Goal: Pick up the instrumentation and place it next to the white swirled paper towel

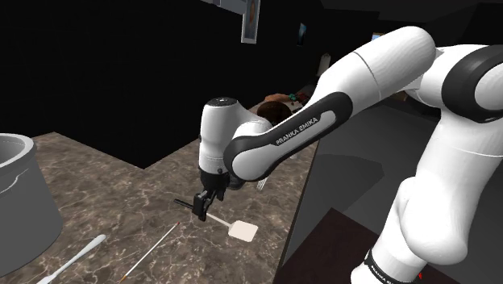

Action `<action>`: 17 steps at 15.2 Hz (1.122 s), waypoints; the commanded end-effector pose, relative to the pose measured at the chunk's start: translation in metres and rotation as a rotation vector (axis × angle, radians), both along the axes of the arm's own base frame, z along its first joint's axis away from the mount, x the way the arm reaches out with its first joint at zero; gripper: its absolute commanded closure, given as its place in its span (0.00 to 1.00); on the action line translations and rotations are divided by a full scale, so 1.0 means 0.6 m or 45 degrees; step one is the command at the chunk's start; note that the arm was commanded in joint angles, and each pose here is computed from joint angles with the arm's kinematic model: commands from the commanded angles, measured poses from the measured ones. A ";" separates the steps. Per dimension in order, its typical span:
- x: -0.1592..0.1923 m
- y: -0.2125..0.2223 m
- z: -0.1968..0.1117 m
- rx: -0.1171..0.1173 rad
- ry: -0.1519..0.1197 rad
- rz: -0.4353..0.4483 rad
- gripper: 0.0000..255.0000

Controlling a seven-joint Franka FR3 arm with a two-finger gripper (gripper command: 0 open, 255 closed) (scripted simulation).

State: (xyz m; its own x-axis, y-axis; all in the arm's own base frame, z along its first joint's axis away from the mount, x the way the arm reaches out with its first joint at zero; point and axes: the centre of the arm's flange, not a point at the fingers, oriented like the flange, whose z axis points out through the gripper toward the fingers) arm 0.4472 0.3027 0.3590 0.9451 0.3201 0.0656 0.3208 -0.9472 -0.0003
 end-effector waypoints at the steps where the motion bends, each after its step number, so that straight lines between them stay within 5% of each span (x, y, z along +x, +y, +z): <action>1: 0.002 -0.001 -0.020 0.000 -0.001 0.000 0.00; 10: 0.003 -0.001 -0.034 0.000 -0.001 0.000 0.00; 11: 0.003 -0.001 -0.034 0.000 -0.001 0.000 1.00; 17: 0.003 -0.001 -0.034 0.000 -0.001 0.000 1.00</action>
State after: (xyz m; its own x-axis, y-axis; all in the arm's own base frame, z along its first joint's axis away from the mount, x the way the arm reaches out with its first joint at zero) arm 0.4487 0.3021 0.3385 0.9450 0.3203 0.0662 0.3210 -0.9471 -0.0005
